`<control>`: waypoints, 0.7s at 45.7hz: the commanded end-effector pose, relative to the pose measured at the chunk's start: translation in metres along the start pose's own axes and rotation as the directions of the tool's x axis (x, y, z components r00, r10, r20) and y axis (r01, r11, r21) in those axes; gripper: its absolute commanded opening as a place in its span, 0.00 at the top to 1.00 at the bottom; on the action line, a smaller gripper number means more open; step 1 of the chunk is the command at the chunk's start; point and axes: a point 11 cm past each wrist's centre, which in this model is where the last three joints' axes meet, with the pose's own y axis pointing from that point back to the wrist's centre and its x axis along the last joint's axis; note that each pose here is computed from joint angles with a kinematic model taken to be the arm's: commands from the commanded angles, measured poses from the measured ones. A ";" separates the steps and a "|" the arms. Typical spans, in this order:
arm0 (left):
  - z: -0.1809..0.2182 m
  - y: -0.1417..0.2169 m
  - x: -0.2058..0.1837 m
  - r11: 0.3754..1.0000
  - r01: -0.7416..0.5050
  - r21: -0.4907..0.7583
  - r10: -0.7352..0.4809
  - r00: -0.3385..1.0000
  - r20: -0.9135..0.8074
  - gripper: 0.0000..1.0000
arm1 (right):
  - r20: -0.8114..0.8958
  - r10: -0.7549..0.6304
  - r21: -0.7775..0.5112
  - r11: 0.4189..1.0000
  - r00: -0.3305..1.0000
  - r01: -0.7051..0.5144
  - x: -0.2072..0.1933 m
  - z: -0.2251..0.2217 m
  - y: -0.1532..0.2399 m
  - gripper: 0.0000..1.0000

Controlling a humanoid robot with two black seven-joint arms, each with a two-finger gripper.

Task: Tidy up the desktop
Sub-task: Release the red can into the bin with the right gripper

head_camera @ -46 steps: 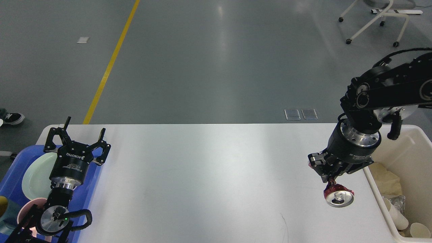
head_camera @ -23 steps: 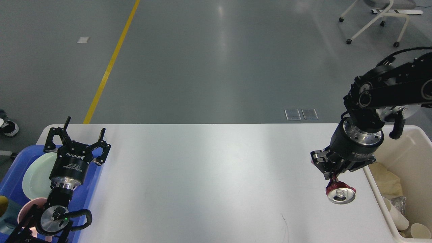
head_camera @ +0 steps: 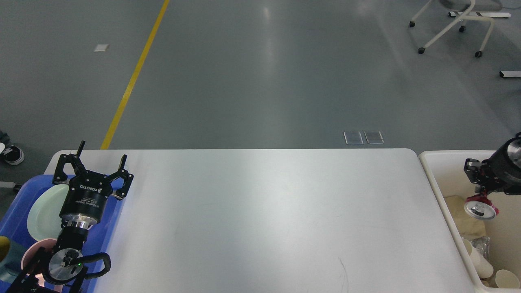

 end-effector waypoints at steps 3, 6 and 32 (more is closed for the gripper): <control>0.000 -0.001 -0.001 1.000 0.002 0.000 -0.002 1.000 0.000 0.04 | 0.125 0.087 -0.069 0.995 0.988 -0.078 0.006 0.043 -0.056 1.00; 0.000 0.000 0.000 1.000 0.000 0.000 0.000 1.000 0.000 0.04 | 0.173 0.125 -0.091 0.990 0.977 -0.111 0.000 0.055 -0.080 1.00; 0.000 -0.001 -0.001 1.000 0.002 0.000 -0.002 1.000 0.000 0.04 | 0.096 0.486 -0.282 0.850 0.868 -0.445 -0.095 0.069 -0.207 1.00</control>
